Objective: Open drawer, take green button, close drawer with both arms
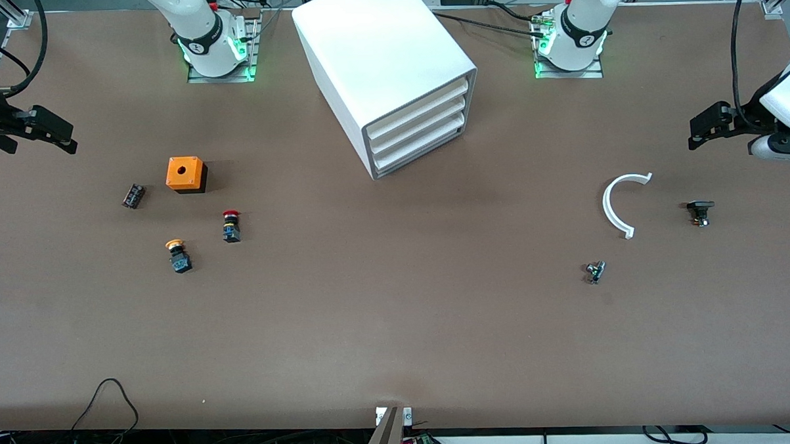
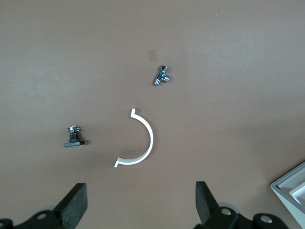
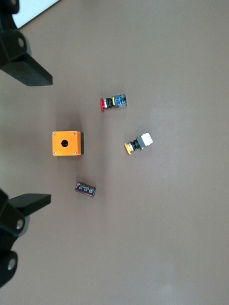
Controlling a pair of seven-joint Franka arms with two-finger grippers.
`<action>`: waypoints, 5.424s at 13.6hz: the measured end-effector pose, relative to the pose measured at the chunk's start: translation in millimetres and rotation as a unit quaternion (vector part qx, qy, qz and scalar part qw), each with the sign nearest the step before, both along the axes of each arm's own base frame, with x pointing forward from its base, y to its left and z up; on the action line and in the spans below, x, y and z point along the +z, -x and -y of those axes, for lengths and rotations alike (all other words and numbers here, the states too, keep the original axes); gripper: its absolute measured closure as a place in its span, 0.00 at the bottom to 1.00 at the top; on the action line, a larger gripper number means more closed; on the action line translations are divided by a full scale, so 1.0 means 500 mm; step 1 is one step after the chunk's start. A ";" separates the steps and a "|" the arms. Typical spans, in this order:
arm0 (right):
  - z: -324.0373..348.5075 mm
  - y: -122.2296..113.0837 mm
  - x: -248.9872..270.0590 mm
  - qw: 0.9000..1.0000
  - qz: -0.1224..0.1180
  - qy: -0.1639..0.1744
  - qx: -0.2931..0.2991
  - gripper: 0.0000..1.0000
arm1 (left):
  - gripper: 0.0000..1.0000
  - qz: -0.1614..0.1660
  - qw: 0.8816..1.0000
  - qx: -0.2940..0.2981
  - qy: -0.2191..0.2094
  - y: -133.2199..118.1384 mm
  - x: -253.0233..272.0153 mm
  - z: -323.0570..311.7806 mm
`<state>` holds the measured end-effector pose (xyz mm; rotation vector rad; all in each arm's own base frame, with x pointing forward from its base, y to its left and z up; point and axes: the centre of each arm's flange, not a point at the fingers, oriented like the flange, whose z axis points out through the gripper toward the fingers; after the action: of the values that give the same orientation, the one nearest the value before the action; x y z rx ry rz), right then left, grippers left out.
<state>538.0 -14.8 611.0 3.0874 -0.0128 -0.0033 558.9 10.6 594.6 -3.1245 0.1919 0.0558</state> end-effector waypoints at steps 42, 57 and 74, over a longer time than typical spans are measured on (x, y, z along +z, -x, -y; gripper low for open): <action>-0.011 0.057 -0.011 1.000 0.022 0.000 0.009 0.00 | 0.00 -0.311 0.887 -0.050 0.337 0.156 -0.789 0.492; -0.183 -0.064 -0.257 0.996 -0.040 -0.020 0.074 0.00 | 0.72 -0.299 0.883 -0.054 0.358 0.270 -0.841 0.604; -0.836 -0.056 -0.393 0.944 -0.013 -0.046 0.328 0.00 | 0.00 0.038 0.966 -0.049 0.251 -0.074 -0.543 0.276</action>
<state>566.3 403.4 414.7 3.0107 1.0314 -0.0160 595.8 -127.4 323.3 -3.6031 0.4199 -0.1362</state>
